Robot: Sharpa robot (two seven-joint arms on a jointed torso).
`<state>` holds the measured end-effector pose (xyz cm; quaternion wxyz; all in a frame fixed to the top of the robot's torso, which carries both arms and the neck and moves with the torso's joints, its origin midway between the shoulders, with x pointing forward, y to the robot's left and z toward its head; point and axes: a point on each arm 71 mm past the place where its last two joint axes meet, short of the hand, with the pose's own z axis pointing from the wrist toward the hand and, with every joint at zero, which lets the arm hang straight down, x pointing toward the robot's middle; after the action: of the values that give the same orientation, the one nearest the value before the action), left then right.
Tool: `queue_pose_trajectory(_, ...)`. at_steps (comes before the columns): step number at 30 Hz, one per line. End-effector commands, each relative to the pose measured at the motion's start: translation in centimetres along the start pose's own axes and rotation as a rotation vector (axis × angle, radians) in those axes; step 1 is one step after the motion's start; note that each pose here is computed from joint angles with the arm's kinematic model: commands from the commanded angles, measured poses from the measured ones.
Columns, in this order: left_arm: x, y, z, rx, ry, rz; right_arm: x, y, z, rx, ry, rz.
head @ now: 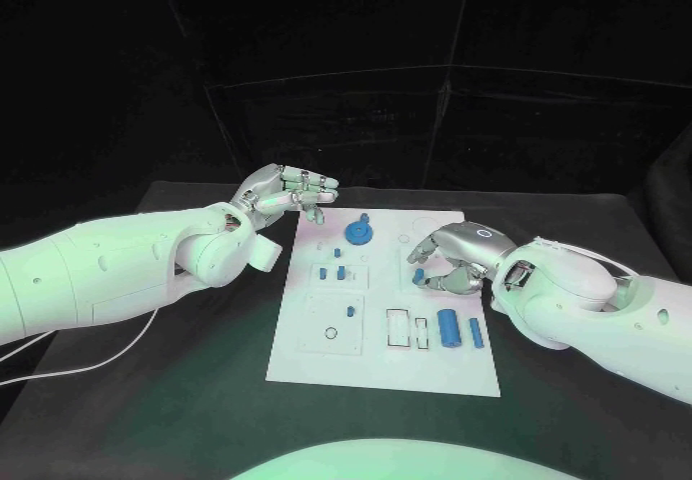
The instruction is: Assemble the parts on the task board
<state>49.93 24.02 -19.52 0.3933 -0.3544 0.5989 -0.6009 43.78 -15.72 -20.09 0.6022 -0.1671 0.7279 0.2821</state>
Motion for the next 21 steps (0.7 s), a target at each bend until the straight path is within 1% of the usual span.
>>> queue_pose_trajectory(1, 0.12, -0.10, 0.07, 0.002, 0.013, -0.010, 0.33, 0.05, 0.26, 0.010, 0.055, -0.036)
queue_pose_trajectory(5, 0.13, -0.09, 0.07, 0.001, 0.015, -0.011, 0.43, -0.02, 0.51, 0.014, 0.061, -0.043)
queue_pose_trajectory(13, 0.10, -0.08, 0.08, -0.001, 0.015, -0.011, 0.81, -0.05, 0.99, 0.016, 0.094, -0.054)
queue_pose_trajectory(21, 0.11, -0.06, 0.11, -0.002, 0.016, -0.011, 0.89, -0.28, 1.24, 0.024, 0.094, -0.076)
